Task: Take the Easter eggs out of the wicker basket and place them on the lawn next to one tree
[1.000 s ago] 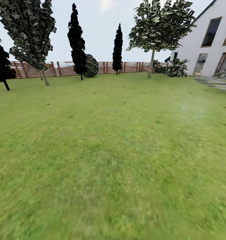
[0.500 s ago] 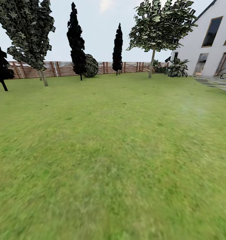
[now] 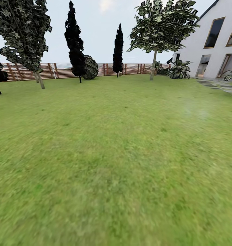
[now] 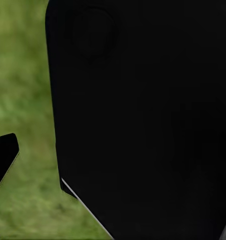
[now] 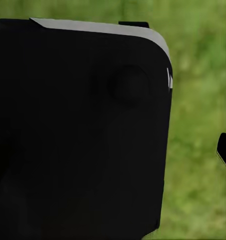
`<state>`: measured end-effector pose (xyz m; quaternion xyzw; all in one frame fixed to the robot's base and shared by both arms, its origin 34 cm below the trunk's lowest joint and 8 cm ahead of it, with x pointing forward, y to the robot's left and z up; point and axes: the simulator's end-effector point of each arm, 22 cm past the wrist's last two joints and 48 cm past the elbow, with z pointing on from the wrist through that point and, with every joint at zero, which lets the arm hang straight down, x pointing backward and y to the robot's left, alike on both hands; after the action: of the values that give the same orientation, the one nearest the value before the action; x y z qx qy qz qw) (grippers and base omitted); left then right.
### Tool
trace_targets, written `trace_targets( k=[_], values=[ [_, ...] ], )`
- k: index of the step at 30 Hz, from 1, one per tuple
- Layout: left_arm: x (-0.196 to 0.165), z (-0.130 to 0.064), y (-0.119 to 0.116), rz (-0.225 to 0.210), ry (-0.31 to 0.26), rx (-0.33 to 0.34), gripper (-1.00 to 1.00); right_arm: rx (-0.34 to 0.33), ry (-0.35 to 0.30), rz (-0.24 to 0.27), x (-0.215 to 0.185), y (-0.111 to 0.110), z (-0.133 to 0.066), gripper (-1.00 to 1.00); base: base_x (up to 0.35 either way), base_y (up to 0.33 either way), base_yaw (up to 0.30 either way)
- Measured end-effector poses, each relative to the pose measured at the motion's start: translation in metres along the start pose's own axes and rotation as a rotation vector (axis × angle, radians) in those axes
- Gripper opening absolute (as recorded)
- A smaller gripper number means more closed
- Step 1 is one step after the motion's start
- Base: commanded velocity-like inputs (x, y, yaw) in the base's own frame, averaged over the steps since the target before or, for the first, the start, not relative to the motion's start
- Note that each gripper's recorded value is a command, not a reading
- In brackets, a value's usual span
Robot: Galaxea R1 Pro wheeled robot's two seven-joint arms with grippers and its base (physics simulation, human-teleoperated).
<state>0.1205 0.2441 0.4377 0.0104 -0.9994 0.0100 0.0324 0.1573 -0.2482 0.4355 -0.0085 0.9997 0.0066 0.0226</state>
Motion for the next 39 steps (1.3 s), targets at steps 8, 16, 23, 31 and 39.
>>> trace_targets(
  k=[8,16,23,31,39],
  values=[
    [-0.0003,0.0000,0.0001,-0.001,0.000,0.000,1.00,0.000,0.001,0.000,0.0002,0.0002,0.0000,1.00,0.338,0.000,0.000],
    [-0.0001,0.0000,0.0000,0.000,0.000,0.000,1.00,-0.001,0.000,0.000,0.0001,0.0004,0.0000,1.00,0.338,0.000,0.000],
    [-0.0003,0.0000,0.0000,-0.001,0.000,0.000,1.00,-0.002,0.001,0.000,0.0000,0.0014,0.0000,1.00,0.338,0.000,0.000],
    [-0.0001,0.0000,0.0000,0.000,0.000,0.000,1.00,-0.003,0.000,0.000,0.0000,0.0022,0.0000,1.00,0.338,0.000,0.000],
    [-0.0002,0.0000,0.0000,0.000,0.000,0.000,1.00,-0.003,0.000,0.000,-0.0002,0.0026,0.0000,1.00,0.338,0.000,0.000]
  ],
)
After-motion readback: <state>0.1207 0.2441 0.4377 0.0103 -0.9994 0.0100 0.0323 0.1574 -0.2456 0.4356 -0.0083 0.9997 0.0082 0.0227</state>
